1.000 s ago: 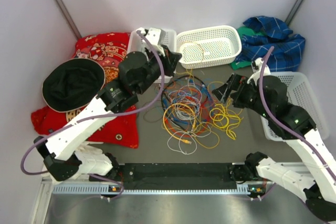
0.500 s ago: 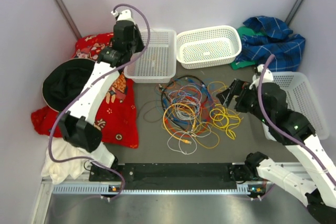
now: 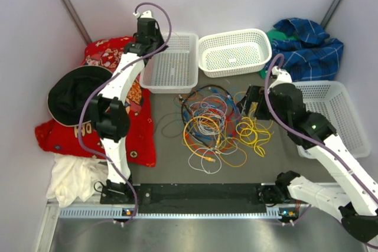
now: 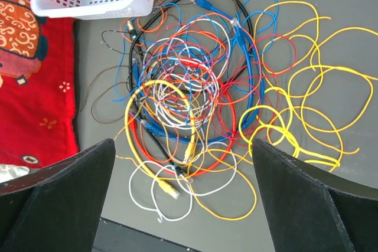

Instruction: Untangle the cables

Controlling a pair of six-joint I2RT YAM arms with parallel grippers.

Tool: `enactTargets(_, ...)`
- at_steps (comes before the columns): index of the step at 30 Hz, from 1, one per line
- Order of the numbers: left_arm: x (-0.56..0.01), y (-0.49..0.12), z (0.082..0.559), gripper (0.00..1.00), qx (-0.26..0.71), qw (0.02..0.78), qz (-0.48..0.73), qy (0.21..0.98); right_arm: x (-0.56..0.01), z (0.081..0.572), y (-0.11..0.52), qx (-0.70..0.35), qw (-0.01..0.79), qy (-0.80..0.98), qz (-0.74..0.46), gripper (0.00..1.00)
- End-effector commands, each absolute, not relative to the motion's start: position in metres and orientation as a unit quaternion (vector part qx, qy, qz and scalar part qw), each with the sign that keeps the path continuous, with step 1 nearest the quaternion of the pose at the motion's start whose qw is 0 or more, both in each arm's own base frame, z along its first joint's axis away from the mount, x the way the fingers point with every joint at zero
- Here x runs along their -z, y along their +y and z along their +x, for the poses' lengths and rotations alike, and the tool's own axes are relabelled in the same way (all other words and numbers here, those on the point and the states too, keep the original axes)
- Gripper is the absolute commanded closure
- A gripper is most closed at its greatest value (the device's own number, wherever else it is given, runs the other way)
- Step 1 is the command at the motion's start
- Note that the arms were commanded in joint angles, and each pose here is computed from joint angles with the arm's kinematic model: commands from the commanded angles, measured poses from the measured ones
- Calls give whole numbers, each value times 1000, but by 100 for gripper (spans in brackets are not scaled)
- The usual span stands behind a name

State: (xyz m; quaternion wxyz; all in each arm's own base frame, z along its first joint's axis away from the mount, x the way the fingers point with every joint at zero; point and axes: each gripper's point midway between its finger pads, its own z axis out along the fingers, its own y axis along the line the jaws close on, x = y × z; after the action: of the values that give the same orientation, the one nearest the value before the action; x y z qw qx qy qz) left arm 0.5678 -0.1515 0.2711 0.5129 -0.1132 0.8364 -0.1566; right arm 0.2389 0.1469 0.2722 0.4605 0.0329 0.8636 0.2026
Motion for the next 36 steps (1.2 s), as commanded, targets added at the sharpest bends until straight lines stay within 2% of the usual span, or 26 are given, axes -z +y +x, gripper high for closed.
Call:
enactTargets(1,-266,-148,582,49,149,515,-115,836,-277,251,150,-195,480,855,22,2)
enactTargets(2,-264,-146,582,37,143,513,-118,838,-275,251,150,-194,478,857,20,2)
enactTargets(3,-263,-144,581,11,139,513,-119,839,-275,252,150,-191,478,857,18,1)
enactTargets(4,-266,-142,579,1,137,516,-120,837,-272,252,150,-189,476,859,15,1)
enactTargets(8,-309,-139,558,1,149,551,-116,813,-264,254,150,-183,472,863,12,1)
enactTargets(10,-307,-141,545,1,154,549,-112,814,-251,254,151,-178,461,869,14,1)
enactTargets(11,-328,-148,528,1,170,563,-103,802,-248,255,151,-177,461,869,18,1)
enactTargets(12,-307,-152,514,1,171,545,-98,815,-242,256,150,-175,457,872,23,1)
enactTargets(14,-336,-170,481,1,203,571,-78,791,-220,255,146,-159,442,882,33,1)
enactTargets(15,-313,-178,465,1,207,554,-69,803,-214,258,142,-151,440,884,46,1)
enactTargets(16,-337,-183,444,1,227,576,-60,783,-198,257,138,-140,426,892,53,1)
enactTargets(18,-313,-217,403,1,246,551,-23,797,-175,263,129,-130,398,904,87,1)
enactTargets(19,-328,-224,380,1,261,562,-9,785,-158,261,125,-123,379,912,97,1)
enactTargets(20,-305,-250,351,1,275,538,21,797,-142,261,122,-115,357,920,117,1)
enactTargets(22,-309,-258,317,1,293,538,34,790,-123,259,111,-94,337,926,139,1)
enactTargets(23,-285,-267,295,1,299,511,41,805,-117,260,106,-79,336,927,150,1)
enactTargets(25,-281,-261,274,1,310,506,36,804,-102,258,102,-63,326,930,155,1)
enactTargets(26,-255,-259,262,1,303,483,32,821,-98,260,97,-48,328,930,161,1)
enactTargets(30,-221,-236,237,1,289,458,13,841,-80,260,84,6,308,937,164,1)
enactTargets(36,-215,-214,224,1,278,465,7,840,-45,264,78,57,266,951,149,2)
